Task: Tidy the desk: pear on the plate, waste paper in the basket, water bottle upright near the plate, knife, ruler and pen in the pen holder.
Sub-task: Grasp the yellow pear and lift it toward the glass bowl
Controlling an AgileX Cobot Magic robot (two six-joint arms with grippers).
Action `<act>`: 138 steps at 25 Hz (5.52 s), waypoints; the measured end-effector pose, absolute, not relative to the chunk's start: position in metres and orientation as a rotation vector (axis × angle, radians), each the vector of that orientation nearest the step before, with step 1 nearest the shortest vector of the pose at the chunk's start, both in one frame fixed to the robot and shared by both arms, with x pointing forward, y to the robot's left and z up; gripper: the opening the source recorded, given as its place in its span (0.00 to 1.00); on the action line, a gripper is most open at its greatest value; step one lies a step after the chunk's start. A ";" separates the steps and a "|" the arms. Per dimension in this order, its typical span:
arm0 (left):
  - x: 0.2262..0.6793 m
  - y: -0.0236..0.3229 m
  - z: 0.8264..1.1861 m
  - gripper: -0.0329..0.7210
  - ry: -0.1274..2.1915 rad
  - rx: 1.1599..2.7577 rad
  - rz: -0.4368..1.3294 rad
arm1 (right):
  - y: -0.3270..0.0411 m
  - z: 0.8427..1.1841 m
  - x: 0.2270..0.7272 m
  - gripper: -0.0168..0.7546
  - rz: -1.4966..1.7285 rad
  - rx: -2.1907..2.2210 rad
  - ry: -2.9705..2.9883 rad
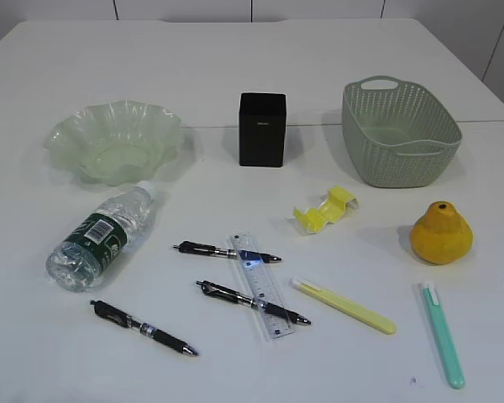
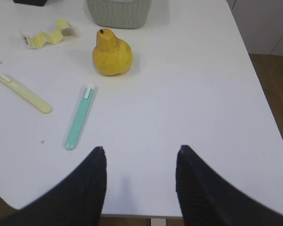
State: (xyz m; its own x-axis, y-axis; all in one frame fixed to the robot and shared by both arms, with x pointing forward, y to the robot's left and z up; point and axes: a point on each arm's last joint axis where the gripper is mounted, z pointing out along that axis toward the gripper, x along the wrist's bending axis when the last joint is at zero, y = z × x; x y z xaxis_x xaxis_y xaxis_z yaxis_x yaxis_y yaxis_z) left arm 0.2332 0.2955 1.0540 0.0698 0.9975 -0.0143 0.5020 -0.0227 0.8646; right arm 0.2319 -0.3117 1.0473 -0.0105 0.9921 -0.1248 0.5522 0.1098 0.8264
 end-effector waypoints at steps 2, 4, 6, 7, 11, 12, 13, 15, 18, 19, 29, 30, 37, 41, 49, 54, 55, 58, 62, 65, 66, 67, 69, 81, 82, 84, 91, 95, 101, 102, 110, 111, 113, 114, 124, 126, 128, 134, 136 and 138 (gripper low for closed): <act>0.236 0.295 1.054 0.64 1.538 1.635 0.847 | -0.311 1.048 0.237 0.51 0.736 1.551 1.681; 0.238 0.295 1.054 0.65 1.546 1.642 0.839 | -0.311 1.048 0.242 0.52 0.707 1.570 1.707; 0.240 0.295 1.054 0.65 1.554 1.650 0.831 | -0.311 1.050 0.247 0.52 0.681 1.584 1.726; 0.240 0.295 1.054 0.65 1.556 1.651 0.829 | -0.311 1.052 0.249 0.52 0.675 1.595 1.726; 0.241 0.295 1.054 0.65 1.556 1.652 0.829 | -0.311 1.067 0.261 0.53 0.623 1.617 1.744; 0.241 0.295 1.054 0.65 1.556 1.652 0.829 | -0.311 1.070 0.264 0.53 0.619 1.622 1.748; 0.241 0.295 1.054 0.65 1.556 1.652 0.829 | -0.311 1.074 0.268 0.53 0.614 1.628 1.750; 0.241 0.295 1.054 0.65 1.556 1.652 0.829 | -0.310 1.080 0.277 0.53 0.612 1.651 1.747; 0.241 0.295 1.054 0.65 1.557 1.653 0.827 | -0.309 1.082 0.291 0.53 0.579 1.685 1.773; 0.241 0.295 1.054 0.65 1.558 1.654 0.827 | -0.308 1.080 0.296 0.53 0.560 1.698 1.788; 0.255 0.295 1.063 0.65 1.611 1.705 0.763 | -0.304 1.070 0.338 0.53 0.394 1.796 1.916; 0.256 0.295 1.068 0.65 1.607 1.701 0.767 | -0.304 1.073 0.342 0.53 0.398 1.793 1.915; 0.266 0.293 1.095 0.65 1.600 1.694 0.744 | -0.300 1.101 0.373 0.53 0.470 1.829 1.848; 0.274 0.291 1.099 0.65 1.612 1.704 0.701 | -0.295 1.109 0.396 0.53 0.484 1.869 1.864; 0.279 0.289 1.098 0.65 1.628 1.719 0.640 | -0.285 1.120 0.454 0.53 0.482 1.942 1.909; 0.279 0.289 1.098 0.65 1.629 1.720 0.639 | -0.281 1.123 0.488 0.53 0.427 1.990 1.947; 0.279 0.289 1.098 0.65 1.629 1.720 0.639 | -0.280 1.123 0.495 0.53 0.417 1.999 1.954; 0.279 0.289 1.098 0.65 1.629 1.720 0.638 | -0.278 1.122 0.513 0.53 0.390 2.026 1.975; 0.279 0.289 1.098 0.65 1.628 1.719 0.637 | -0.273 1.116 0.537 0.53 0.386 2.060 1.998; 0.279 0.288 1.098 0.65 1.625 1.716 0.627 | -0.270 1.105 0.554 0.53 0.373 2.091 2.020; 0.279 0.288 1.099 0.65 1.624 1.715 0.625 | -0.269 1.100 0.558 0.53 0.362 2.104 2.030; 0.279 0.287 1.099 0.65 1.623 1.713 0.620 | -0.268 1.096 0.563 0.53 0.356 2.115 2.037; 0.279 0.287 1.099 0.65 1.620 1.710 0.611 | -0.267 1.089 0.570 0.53 0.342 2.133 2.050; 0.279 0.285 1.099 0.65 1.614 1.704 0.590 | -0.263 1.043 0.598 0.66 0.226 2.200 2.103; 0.279 0.285 1.099 0.65 1.614 1.704 0.590 | -0.263 1.041 0.599 0.66 0.226 2.202 2.102; 0.279 0.285 1.099 0.65 1.614 1.704 0.590 | -0.263 1.034 0.603 0.66 0.211 2.208 2.108; 0.278 0.284 1.099 0.65 1.608 1.697 0.572 | -0.262 1.009 0.615 0.66 0.159 2.240 2.120; 0.278 0.282 1.099 0.65 1.600 1.688 0.548 | -0.261 1.006 0.622 0.66 0.166 2.240 2.115; 0.278 0.281 1.099 0.65 1.599 1.687 0.544 | -0.263 0.999 0.628 0.66 0.132 2.226 2.116; 0.278 0.281 1.099 0.65 1.599 1.687 0.544 | -0.263 0.998 0.628 0.66 0.128 2.227 2.117; 0.281 0.281 1.099 0.65 1.608 1.694 0.534 | -0.264 0.993 0.629 0.66 0.099 2.221 2.119; 0.283 0.281 1.098 0.65 1.616 1.700 0.525 | -0.264 0.992 0.630 0.66 0.094 2.223 2.121; 0.289 0.281 1.097 0.65 1.633 1.711 0.496 | -0.264 0.989 0.630 0.66 0.084 2.226 2.122; 0.292 0.280 1.097 0.65 1.643 1.717 0.478 | -0.264 0.989 0.630 0.66 0.081 2.227 2.121; 0.319 0.280 1.094 0.65 1.707 1.746 0.402 | -0.267 0.986 0.631 0.66 0.042 2.200 2.119; 0.325 0.280 1.101 0.65 1.700 1.737 0.413 | -0.267 0.984 0.632 0.66 0.035 2.202 2.122; 0.330 0.280 1.108 0.65 1.687 1.725 0.432 | -0.267 0.980 0.633 0.66 0.024 2.208 2.124; 0.341 0.280 1.127 0.65 1.665 1.711 0.458 | -0.267 0.973 0.634 0.66 -0.002 2.216 2.134; 0.343 0.280 1.130 0.65 1.661 1.710 0.462 | -0.267 0.973 0.634 0.66 -0.002 2.216 2.134; 0.346 0.280 1.131 0.65 1.658 1.710 0.467 | -0.267 0.972 0.634 0.66 -0.003 2.216 2.134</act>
